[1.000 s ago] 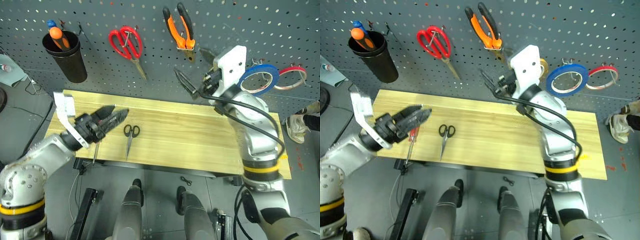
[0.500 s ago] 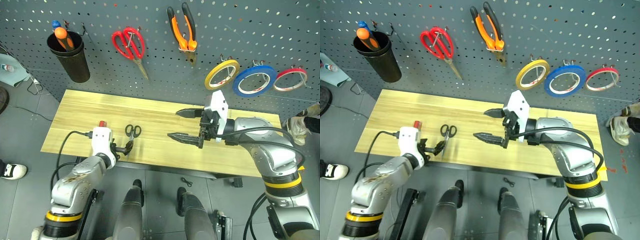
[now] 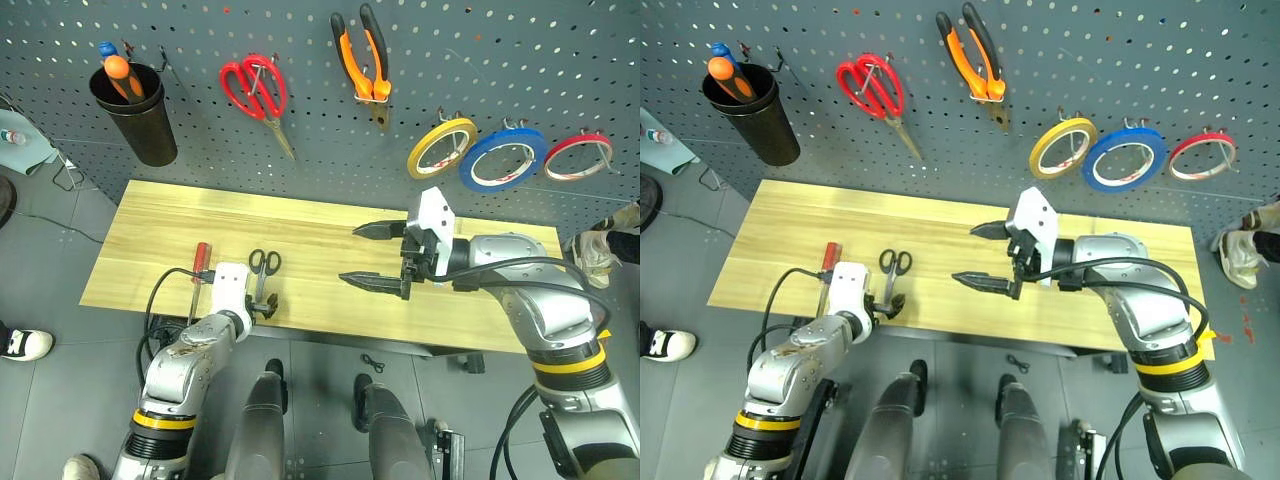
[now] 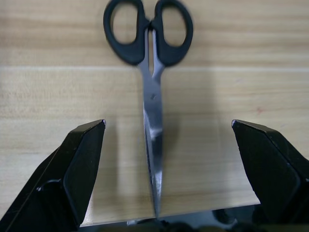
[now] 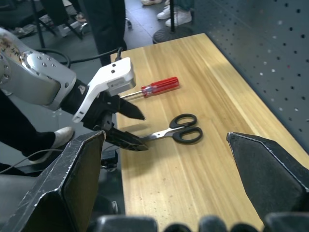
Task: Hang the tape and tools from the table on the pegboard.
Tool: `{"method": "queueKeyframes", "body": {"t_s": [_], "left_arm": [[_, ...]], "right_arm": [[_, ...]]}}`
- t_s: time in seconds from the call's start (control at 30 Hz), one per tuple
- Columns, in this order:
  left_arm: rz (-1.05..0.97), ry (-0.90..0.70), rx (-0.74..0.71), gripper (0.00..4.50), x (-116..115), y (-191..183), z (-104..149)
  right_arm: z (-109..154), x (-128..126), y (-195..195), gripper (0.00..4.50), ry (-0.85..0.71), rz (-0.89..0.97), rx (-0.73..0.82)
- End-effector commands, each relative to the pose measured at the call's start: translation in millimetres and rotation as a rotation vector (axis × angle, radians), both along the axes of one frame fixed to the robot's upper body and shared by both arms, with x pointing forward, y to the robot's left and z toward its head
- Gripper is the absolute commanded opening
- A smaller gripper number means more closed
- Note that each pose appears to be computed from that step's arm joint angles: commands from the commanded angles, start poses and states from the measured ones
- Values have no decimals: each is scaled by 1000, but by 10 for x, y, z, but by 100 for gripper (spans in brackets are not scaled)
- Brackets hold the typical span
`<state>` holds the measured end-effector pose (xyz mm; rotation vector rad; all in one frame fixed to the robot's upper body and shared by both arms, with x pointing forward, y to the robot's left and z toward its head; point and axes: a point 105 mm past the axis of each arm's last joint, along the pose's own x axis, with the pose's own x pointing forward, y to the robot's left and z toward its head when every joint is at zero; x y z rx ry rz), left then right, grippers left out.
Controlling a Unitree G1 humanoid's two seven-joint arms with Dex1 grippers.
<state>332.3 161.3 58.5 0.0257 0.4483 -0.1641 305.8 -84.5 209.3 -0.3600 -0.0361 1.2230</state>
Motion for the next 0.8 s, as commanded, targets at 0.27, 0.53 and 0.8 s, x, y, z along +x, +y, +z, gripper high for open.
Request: {"method": "queueKeyframes", "body": {"t_s": [0.27,0.53,0.8], "left_arm": [[-23,-13,46,450,175,-35,-45],[8,-16,81,361,254,-23,-130],[16,-9,86,2,231,-45,-170]], "right_arm": [[147,-70,-22,448,-33,-10,27],[151,-63,6,450,-39,-10,36],[138,-54,10,450,-45,-10,34]]}}
